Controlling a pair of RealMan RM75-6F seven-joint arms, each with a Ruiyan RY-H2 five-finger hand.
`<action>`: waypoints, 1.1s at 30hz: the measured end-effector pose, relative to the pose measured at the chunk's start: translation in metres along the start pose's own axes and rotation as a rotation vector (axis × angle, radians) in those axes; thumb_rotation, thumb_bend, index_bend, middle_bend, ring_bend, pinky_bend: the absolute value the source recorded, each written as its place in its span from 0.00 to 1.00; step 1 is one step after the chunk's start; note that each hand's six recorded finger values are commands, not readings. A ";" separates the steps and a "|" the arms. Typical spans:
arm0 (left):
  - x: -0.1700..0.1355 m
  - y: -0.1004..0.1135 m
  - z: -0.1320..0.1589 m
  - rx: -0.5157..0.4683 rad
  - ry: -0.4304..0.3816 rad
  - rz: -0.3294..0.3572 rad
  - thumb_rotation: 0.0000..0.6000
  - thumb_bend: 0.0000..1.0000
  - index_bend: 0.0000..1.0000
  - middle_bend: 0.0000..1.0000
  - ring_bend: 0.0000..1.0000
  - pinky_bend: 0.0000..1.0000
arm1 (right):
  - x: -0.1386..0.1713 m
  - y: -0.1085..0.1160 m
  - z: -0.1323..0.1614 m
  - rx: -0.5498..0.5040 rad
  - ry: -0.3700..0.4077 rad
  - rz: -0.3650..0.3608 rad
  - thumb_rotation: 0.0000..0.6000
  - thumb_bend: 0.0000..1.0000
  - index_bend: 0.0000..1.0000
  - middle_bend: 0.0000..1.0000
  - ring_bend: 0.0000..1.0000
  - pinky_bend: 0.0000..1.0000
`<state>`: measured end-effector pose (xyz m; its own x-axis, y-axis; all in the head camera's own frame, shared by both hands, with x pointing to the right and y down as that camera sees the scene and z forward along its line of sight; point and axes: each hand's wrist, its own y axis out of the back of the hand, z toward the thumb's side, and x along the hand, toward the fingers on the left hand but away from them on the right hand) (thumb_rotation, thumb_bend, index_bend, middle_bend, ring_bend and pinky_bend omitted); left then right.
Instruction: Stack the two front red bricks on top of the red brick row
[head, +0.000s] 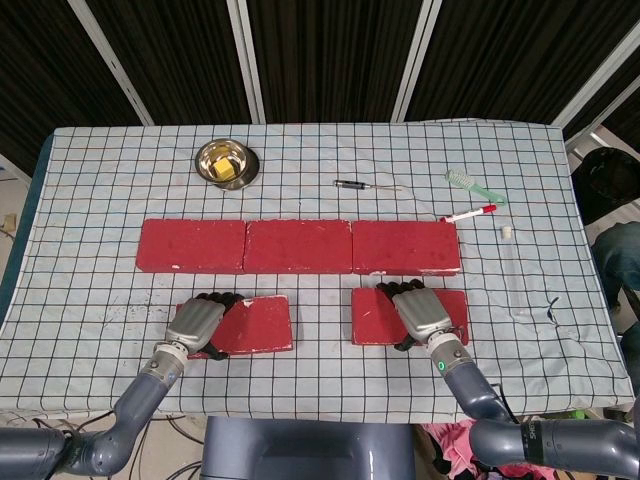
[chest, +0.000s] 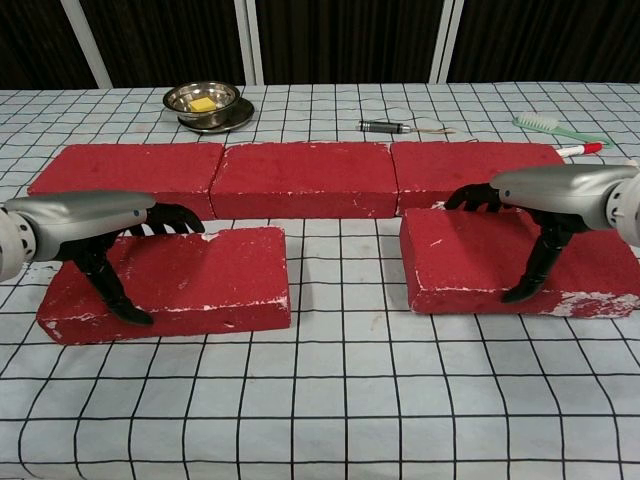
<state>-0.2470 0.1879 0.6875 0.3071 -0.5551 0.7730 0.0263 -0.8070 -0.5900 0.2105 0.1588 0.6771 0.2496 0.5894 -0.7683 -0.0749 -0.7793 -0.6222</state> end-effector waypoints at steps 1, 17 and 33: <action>0.000 0.000 0.000 0.000 0.000 -0.002 1.00 0.27 0.18 0.26 0.17 0.31 | 0.000 0.000 0.000 -0.001 -0.001 0.000 1.00 0.00 0.11 0.20 0.18 0.12; -0.001 -0.003 -0.002 0.009 0.000 -0.010 1.00 0.27 0.19 0.26 0.17 0.31 | 0.000 0.001 -0.002 -0.007 -0.001 0.000 1.00 0.00 0.11 0.20 0.18 0.12; -0.002 0.007 0.004 0.000 -0.012 0.019 1.00 0.27 0.19 0.25 0.17 0.30 | 0.001 0.005 0.002 0.004 0.009 -0.008 1.00 0.00 0.11 0.20 0.18 0.12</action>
<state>-0.2440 0.1836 0.6808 0.3188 -0.5679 0.7588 0.0207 -0.7962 -0.6046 0.2081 0.1555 0.6727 0.2588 0.5938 -0.7618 -0.0767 -0.7736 -0.6291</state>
